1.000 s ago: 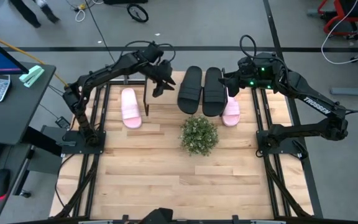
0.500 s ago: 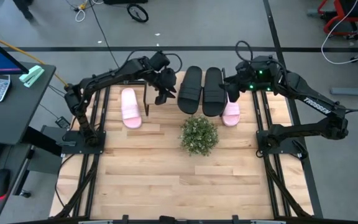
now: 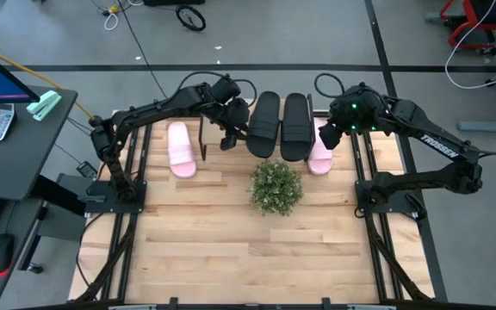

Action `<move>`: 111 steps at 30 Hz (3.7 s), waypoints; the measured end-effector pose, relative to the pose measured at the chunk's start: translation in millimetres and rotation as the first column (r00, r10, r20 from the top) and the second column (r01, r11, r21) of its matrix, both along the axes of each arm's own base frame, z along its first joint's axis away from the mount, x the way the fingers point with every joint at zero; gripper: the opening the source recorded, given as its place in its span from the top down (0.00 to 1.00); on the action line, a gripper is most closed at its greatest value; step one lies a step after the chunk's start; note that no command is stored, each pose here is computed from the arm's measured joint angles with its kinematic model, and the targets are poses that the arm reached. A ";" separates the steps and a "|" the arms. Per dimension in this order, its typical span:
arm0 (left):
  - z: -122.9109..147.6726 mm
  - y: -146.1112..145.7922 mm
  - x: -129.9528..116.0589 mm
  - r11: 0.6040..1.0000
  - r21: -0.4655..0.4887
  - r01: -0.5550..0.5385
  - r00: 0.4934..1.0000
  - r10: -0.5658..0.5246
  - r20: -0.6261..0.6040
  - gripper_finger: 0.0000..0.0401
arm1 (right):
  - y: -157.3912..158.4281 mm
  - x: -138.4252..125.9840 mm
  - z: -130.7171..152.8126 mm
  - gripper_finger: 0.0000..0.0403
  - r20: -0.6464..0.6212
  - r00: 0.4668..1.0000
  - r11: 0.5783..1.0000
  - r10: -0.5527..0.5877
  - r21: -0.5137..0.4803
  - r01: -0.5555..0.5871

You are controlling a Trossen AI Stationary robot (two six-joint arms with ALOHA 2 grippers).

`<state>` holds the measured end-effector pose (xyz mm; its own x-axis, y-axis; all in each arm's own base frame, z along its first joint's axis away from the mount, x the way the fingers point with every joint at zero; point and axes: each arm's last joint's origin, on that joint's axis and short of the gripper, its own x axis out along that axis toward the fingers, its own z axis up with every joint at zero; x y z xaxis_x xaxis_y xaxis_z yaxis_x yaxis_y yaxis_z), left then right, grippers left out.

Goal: Pick and place slides into the shelf
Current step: Put the black slipper on the shelf, then put the left pink slipper on the shelf

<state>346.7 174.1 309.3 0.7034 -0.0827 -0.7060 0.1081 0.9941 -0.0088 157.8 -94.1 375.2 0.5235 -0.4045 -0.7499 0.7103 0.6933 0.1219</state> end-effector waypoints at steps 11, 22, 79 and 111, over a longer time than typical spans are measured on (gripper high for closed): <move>-2.7 2.8 -3.1 0.994 0.075 -0.076 0.994 0.082 -0.069 0.66 | 0.1 0.0 0.0 0.46 0.004 1.000 1.000 -0.006 0.005 0.006; -2.5 0.6 -1.6 0.994 0.098 -0.049 0.996 0.056 -0.066 0.63 | 0.0 0.1 0.0 0.46 0.011 1.000 1.000 -0.020 0.014 0.020; -2.9 -20.8 4.9 0.987 0.139 -0.081 0.987 0.098 -0.125 0.59 | 7.8 4.5 0.4 0.46 0.034 0.999 0.999 -0.009 0.038 0.008; 35.1 -13.1 -63.2 0.966 0.052 -0.252 0.935 0.257 -0.246 0.62 | -17.9 -9.2 -35.2 0.46 -0.024 0.974 0.953 -0.227 0.200 0.228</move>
